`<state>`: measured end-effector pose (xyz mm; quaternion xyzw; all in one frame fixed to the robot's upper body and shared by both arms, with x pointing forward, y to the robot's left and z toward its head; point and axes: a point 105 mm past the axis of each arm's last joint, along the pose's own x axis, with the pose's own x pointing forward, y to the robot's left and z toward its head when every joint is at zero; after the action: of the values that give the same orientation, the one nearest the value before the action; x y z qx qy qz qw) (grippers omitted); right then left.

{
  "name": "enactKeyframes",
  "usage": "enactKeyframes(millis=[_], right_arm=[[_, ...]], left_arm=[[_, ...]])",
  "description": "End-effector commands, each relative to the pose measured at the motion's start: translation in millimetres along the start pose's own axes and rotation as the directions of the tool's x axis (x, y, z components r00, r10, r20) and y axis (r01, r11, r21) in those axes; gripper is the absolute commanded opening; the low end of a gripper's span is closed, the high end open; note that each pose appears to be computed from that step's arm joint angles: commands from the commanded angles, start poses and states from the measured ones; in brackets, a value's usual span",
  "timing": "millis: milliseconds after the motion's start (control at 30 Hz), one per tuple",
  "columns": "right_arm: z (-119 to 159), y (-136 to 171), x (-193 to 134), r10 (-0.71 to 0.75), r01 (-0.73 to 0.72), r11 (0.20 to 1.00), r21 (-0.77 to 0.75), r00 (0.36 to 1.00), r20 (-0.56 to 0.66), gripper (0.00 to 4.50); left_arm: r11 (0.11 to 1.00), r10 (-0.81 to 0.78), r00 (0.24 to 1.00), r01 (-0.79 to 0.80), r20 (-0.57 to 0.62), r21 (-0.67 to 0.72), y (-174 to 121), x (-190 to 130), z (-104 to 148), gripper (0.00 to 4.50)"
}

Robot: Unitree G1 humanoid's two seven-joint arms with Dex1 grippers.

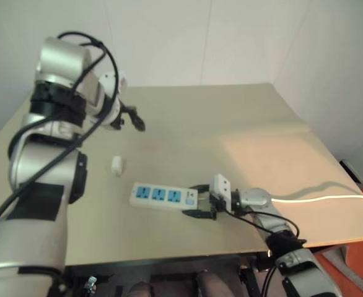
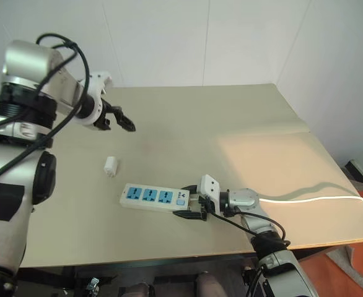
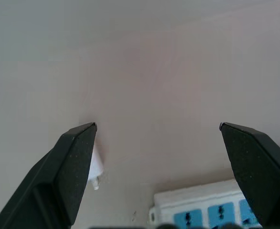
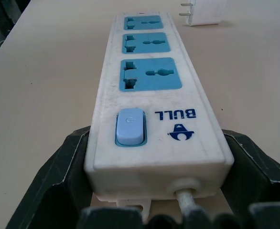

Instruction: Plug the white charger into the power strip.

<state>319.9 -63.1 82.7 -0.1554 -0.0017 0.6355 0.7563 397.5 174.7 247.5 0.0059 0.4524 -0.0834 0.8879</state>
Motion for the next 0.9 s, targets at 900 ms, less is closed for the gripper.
enactKeyframes(millis=[900], right_arm=[[-11, 15, -3, -0.061, 0.062, 0.997, 0.041, 0.998, -0.033, 3.44]], left_arm=[[0.948, 0.218, 0.975, -0.200, 0.048, -0.247, 40, 47, -6, 4.50]])
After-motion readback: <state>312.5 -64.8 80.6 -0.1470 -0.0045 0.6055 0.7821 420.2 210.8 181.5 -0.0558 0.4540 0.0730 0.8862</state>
